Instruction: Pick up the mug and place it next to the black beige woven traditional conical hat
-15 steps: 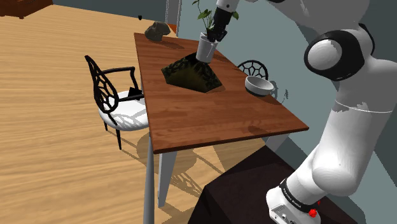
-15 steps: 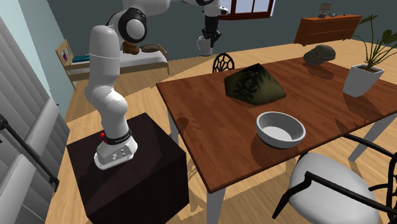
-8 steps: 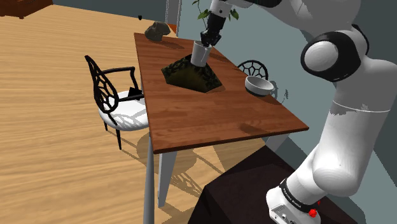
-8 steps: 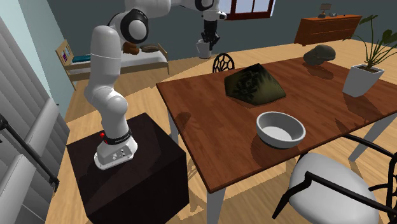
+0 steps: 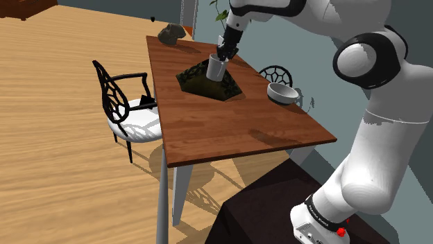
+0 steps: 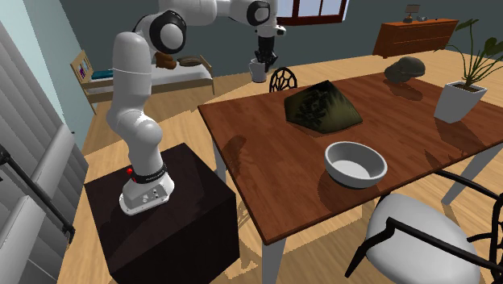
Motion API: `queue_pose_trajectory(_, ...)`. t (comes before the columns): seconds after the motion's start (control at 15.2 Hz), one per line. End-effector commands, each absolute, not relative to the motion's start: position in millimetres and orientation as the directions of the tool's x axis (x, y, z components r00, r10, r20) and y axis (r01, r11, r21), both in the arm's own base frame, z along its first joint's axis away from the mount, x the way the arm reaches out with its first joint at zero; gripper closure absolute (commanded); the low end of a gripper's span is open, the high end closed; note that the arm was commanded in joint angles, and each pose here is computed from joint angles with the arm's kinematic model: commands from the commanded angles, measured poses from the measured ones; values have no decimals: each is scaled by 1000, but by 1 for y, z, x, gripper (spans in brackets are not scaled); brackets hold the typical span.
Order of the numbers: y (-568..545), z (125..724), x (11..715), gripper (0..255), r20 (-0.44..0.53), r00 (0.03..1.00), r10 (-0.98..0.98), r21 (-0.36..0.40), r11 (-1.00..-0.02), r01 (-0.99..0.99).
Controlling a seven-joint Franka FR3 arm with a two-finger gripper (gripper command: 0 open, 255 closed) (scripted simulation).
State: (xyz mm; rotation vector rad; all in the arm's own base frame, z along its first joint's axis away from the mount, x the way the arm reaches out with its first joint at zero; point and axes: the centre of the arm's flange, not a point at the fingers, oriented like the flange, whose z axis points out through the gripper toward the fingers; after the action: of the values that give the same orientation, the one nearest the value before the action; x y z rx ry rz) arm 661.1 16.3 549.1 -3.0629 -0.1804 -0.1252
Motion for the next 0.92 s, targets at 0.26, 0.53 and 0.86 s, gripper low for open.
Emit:
queue_pose_trajectory(0.26,17,518,661,255,86,990,114,-66,-991,120)
queue_pose_trajectory(0.53,17,497,661,255,86,990,114,-66,-991,120)
queue_pose_trajectory(0.86,17,470,661,255,86,990,114,-66,-991,120)
